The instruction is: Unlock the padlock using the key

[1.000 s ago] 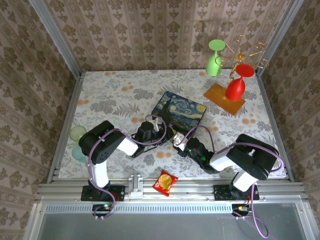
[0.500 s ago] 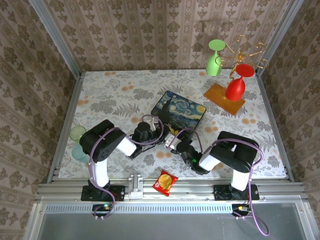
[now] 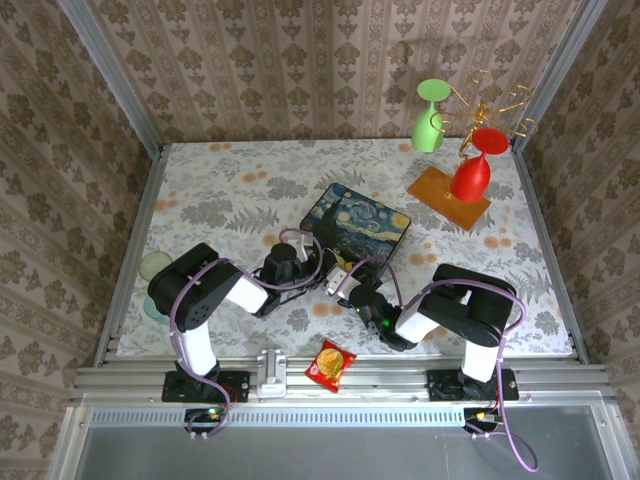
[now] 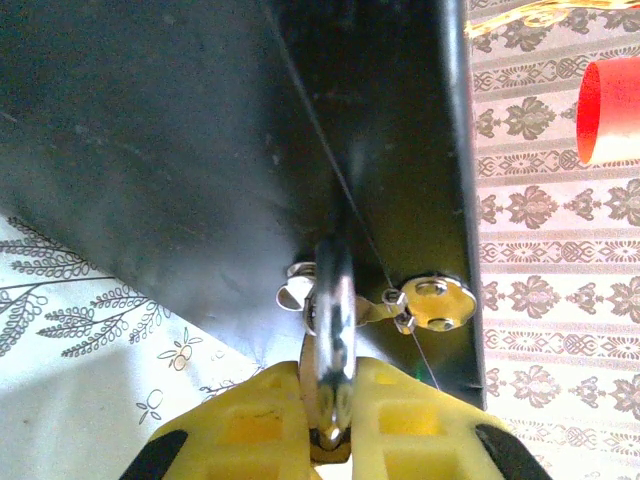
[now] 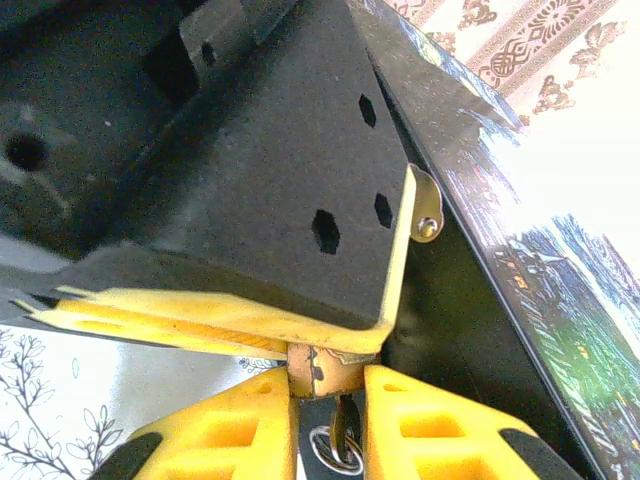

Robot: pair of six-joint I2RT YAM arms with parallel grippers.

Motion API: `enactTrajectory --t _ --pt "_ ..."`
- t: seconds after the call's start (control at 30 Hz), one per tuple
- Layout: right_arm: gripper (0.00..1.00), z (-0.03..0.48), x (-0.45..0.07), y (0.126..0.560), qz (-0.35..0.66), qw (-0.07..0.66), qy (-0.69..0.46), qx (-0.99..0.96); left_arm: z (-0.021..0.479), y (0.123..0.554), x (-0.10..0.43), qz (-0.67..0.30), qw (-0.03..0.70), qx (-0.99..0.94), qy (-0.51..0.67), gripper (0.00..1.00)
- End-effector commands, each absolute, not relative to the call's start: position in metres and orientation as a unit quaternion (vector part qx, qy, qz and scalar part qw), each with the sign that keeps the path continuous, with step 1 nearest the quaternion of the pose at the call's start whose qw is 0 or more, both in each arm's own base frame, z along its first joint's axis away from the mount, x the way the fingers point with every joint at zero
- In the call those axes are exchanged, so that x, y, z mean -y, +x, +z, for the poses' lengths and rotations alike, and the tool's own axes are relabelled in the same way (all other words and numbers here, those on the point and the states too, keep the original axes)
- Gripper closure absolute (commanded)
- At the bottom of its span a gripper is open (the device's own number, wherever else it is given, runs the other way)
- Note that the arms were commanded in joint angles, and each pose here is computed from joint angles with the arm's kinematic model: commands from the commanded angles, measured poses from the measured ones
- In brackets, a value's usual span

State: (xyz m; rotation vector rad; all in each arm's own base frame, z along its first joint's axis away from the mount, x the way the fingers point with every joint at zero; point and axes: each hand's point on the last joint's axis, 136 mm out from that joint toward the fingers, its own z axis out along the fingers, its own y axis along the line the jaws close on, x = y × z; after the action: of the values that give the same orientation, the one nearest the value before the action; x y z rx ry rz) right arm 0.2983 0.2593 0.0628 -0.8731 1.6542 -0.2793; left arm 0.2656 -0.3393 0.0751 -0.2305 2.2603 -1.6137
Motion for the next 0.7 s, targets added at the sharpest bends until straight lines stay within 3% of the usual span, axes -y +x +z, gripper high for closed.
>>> enactTrajectory --t 0.0,0.23,0.37,0.67 --pt "0.85 0.066 -0.248 0.304 -0.134 0.597 -0.33 -0.719 0.101 0.264 0.342 -0.596 0.197 -0.777 -0.05 1.0" --pt "0.82 0.063 -0.24 0.303 -0.139 0.594 -0.315 -0.727 0.102 0.264 0.342 -0.595 0.2 -0.777 -0.05 1.0" --pt "0.69 0.069 -0.225 0.3 -0.145 0.591 -0.275 -0.744 0.102 0.264 0.34 -0.592 0.203 -0.778 -0.052 1.0" --pt "0.69 0.066 -0.231 0.3 -0.144 0.592 -0.283 -0.741 0.109 0.265 0.342 -0.595 0.207 -0.775 -0.045 1.0"
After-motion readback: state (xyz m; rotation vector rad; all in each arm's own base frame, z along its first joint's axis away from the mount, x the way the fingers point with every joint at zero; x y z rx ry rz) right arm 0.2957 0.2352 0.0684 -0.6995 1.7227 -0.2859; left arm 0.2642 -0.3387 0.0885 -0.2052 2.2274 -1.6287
